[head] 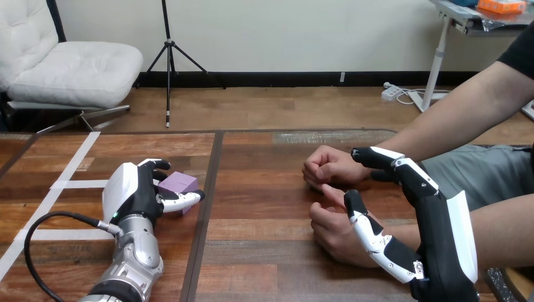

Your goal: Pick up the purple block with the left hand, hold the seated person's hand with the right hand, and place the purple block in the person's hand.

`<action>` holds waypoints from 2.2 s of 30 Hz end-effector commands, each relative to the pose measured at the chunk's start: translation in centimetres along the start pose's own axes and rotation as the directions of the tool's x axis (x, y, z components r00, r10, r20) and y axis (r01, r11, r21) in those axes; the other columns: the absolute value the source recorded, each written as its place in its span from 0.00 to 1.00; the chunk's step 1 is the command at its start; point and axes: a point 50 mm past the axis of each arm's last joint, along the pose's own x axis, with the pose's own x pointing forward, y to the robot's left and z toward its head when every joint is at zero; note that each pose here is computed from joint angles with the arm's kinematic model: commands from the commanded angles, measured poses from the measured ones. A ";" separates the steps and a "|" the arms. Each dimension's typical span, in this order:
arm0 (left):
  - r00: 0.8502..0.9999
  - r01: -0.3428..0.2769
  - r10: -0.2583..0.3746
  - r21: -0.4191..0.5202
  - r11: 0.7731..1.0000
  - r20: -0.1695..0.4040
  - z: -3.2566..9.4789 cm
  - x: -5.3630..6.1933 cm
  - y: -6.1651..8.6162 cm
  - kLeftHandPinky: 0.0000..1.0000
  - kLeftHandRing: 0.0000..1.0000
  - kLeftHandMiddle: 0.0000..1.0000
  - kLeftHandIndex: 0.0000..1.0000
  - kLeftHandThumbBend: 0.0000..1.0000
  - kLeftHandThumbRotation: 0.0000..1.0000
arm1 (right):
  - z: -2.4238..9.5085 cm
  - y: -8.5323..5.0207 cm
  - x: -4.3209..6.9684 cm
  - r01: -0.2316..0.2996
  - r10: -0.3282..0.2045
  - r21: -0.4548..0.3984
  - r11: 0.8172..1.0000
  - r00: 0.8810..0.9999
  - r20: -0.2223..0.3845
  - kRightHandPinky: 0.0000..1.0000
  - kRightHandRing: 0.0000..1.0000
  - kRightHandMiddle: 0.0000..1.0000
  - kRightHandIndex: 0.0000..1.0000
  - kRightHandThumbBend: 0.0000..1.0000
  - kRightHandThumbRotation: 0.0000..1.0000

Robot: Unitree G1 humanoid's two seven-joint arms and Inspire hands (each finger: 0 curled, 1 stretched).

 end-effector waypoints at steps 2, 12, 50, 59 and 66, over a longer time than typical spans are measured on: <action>0.997 -0.050 0.050 -0.011 0.999 0.062 1.4 0.5 0.7 0.57 0.66 0.71 0.73 0.77 0.18 | 1.0 -0.3 1.3 0.019 -0.019 0.000 1.000 0.996 0.088 0.71 0.75 0.74 0.71 0.38 0.23; 0.996 -0.057 0.058 -0.012 0.998 0.064 1.6 0.6 0.8 0.51 0.57 0.60 0.66 0.74 0.03 | 1.0 -0.3 1.3 0.020 -0.020 0.003 1.000 0.996 0.087 0.70 0.75 0.74 0.71 0.39 0.23; 0.992 -0.065 0.047 0.168 0.984 0.114 1.7 0.6 0.7 0.49 0.50 0.52 0.55 0.67 0.00 | 1.1 -0.4 1.2 0.023 -0.023 -0.004 1.000 0.997 0.078 0.71 0.76 0.74 0.71 0.38 0.26; 0.993 -0.062 0.043 0.167 0.984 0.113 1.7 0.6 0.7 0.47 0.49 0.52 0.55 0.66 0.00 | 1.1 -0.4 1.2 0.028 -0.028 0.001 1.000 0.996 0.082 0.71 0.75 0.74 0.71 0.39 0.26; 0.992 -0.060 0.041 0.171 0.983 0.116 1.7 0.5 0.6 0.46 0.48 0.52 0.55 0.66 0.00 | 1.1 -0.4 1.2 0.026 -0.026 0.002 1.000 0.996 0.083 0.71 0.75 0.73 0.70 0.39 0.25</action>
